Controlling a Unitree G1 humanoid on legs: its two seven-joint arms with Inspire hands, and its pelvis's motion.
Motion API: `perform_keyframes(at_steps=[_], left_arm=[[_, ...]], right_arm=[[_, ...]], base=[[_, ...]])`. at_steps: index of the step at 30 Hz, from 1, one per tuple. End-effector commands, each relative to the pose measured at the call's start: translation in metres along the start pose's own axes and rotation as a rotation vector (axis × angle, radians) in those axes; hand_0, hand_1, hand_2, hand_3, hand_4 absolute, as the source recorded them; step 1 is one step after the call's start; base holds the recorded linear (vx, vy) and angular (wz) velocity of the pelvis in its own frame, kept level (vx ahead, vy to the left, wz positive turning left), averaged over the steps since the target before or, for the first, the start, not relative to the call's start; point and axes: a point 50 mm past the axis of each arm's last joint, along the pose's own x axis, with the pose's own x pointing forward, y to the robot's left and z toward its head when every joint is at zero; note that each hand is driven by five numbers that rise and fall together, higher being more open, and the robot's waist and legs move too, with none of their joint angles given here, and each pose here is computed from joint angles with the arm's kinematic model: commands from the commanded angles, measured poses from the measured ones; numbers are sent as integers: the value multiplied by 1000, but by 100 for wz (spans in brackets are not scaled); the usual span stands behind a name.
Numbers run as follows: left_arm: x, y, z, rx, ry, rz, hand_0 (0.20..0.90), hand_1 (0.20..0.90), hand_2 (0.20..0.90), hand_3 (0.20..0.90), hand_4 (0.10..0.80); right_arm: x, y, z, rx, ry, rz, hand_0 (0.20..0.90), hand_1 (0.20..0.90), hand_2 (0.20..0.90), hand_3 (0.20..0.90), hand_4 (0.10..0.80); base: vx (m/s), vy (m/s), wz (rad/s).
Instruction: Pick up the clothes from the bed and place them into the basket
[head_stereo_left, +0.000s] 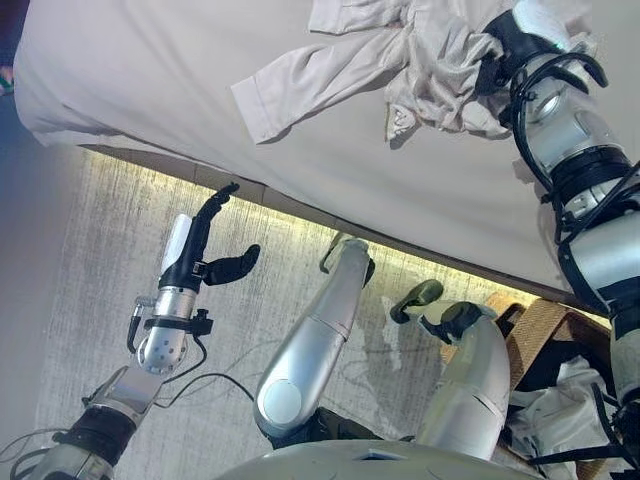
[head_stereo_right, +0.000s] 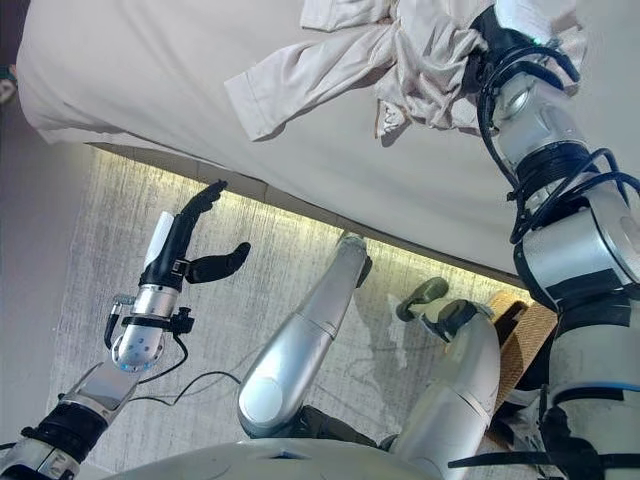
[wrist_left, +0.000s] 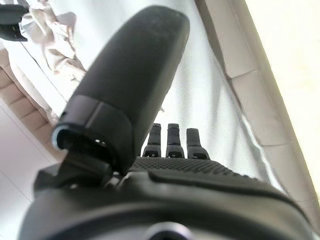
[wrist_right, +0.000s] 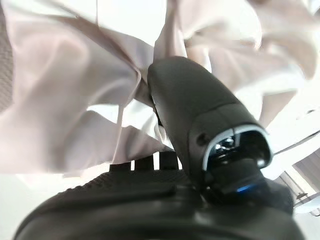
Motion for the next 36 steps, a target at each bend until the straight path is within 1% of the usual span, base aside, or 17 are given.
perform_keyframes(at_steps=[1,6,12,16,21,24,29,36], left_arm=[[8,12,20,-38,-131,77,900,900,900,900,800],[12,9,18,-31,-116,60,900,900,900,900,800],[17,9,17,-21,-105,48,900,900,900,900,800],[18,7,11,-1,-65,30,900,900,900,900,800],[14,6,-3,30,19,13,900,900,900,900,800],[11,4,-13,52,70,7,900,900,900,900,800],[-1,5,-31,78,157,-30,900,900,900,900,800],[-5,9,-43,75,201,-33,900,900,900,900,800]], right_arm=[[-1,-30,29,15,-163,-107,300,300,300,200,100],[-2,-26,16,31,-136,-84,300,300,300,200,100],[-6,-33,-2,88,-107,-107,300,300,300,200,100],[-10,-39,-8,125,-145,-132,300,300,300,200,100],[-18,-50,-12,185,-208,-167,300,300,300,200,100],[-26,-55,-24,214,-228,-178,300,300,300,200,100],[-37,-63,-36,314,-244,-205,300,300,300,200,100],[-56,-79,-53,340,-253,-279,300,300,300,200,100]], base=[[39,34,-1],[61,36,-18],[26,25,-20],[12,28,-22],[75,14,-28],[110,15,-29],[95,-14,-31],[43,-36,-32]])
